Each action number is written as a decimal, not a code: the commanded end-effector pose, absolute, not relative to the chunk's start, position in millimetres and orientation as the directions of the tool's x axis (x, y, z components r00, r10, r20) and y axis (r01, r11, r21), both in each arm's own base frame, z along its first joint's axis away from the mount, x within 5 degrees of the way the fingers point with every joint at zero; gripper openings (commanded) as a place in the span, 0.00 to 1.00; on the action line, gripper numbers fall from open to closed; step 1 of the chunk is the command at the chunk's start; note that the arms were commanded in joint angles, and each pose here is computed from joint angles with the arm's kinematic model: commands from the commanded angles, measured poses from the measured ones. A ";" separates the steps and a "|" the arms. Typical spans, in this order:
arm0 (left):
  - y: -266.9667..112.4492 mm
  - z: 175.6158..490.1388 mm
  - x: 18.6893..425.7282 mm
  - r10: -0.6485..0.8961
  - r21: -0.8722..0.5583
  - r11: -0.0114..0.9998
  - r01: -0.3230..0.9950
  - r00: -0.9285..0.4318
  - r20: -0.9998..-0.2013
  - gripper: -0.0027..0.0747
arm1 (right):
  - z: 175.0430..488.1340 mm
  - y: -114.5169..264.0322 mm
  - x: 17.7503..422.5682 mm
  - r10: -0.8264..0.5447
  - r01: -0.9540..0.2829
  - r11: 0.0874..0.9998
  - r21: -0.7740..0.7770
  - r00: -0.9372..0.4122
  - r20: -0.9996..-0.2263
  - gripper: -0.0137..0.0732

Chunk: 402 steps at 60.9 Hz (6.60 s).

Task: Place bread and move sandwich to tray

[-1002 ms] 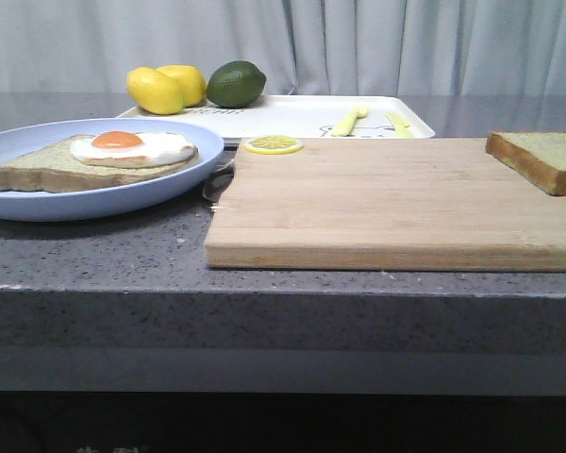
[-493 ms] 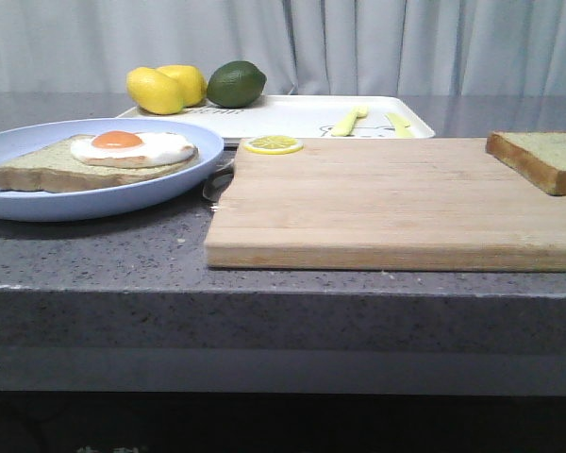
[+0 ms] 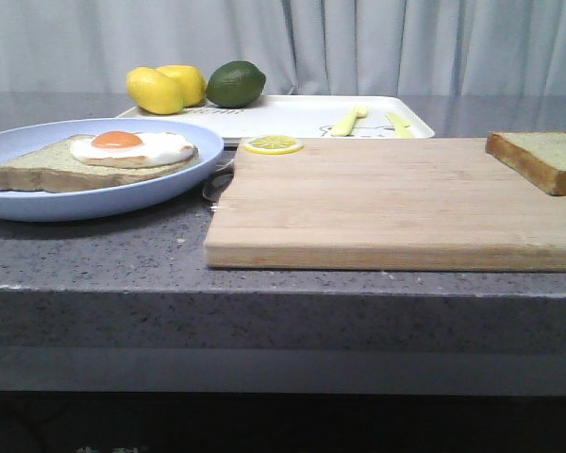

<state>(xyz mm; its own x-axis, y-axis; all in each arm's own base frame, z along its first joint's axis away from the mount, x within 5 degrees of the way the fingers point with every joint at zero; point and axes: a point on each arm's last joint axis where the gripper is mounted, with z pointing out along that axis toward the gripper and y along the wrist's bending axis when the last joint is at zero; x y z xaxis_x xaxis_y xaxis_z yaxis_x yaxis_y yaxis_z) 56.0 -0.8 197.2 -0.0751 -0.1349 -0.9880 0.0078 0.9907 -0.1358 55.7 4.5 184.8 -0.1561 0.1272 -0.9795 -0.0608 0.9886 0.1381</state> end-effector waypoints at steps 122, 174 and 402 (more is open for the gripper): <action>-1.6 338.6 115.1 0.029 0.029 1.000 0.011 0.010 -1.000 0.90 | 388.4 2.0 208.9 0.131 0.063 0.991 0.115 -0.494 -0.859 0.83; -1.6 338.6 115.1 0.029 0.029 1.000 0.011 0.010 -1.000 0.90 | 291.0 -75.0 308.3 0.356 0.163 0.912 0.377 -0.771 -0.528 0.85; -1.5 338.3 115.1 0.029 0.029 1.000 0.010 0.006 -1.000 0.90 | 380.9 14.2 229.7 0.019 -0.164 0.964 0.207 -0.739 -0.674 0.09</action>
<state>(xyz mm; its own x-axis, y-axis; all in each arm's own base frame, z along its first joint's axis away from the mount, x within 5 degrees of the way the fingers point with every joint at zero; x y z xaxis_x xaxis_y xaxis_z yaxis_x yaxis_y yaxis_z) 114.5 -0.2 319.2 -0.1011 0.0308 -0.9944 -0.0014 0.9995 0.0311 241.4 31.1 361.9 -0.7862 -0.0453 -0.6163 -0.2930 0.9054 0.3073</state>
